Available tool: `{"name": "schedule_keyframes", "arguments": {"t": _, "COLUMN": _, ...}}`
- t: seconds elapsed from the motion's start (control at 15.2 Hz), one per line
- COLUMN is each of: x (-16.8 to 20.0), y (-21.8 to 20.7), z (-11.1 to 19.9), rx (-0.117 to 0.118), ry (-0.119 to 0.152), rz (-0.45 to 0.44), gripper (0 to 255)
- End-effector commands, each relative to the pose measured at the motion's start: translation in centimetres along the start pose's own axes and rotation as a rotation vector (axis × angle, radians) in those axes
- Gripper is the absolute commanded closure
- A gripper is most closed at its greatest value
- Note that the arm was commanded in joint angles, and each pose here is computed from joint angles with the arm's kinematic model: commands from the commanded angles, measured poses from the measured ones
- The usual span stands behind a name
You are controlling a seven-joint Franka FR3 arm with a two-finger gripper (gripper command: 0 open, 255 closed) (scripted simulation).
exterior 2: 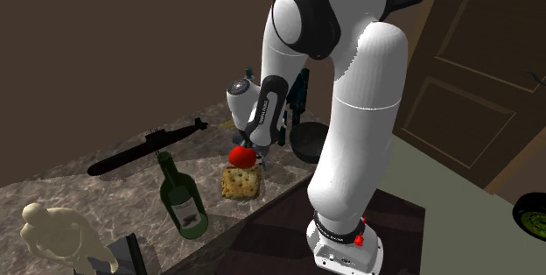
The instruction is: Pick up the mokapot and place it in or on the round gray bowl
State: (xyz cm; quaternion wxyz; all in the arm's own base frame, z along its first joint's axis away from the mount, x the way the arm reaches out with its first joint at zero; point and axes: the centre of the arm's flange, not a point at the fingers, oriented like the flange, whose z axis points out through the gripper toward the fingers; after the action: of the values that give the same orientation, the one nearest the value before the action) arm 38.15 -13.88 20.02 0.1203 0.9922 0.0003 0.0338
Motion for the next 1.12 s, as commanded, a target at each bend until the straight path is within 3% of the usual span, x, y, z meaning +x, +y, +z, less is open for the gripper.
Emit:
{"name": "schedule_keyframes", "arguments": {"t": 0.0, "x": -0.3, "y": -0.3, "z": 0.3, "rx": 0.003, "ry": -0.012, "rz": -0.006, "gripper": 255}}
{"name": "schedule_keyframes", "arguments": {"t": 0.2, "x": -0.4, "y": -0.9, "z": 0.6, "rx": 0.002, "ry": -0.012, "rz": -0.006, "gripper": 255}}
{"name": "schedule_keyframes", "arguments": {"t": 1.06, "x": 0.1, "y": 0.7, "z": -6.0, "rx": 0.002, "ry": -0.012, "rz": -0.006, "gripper": 255}}
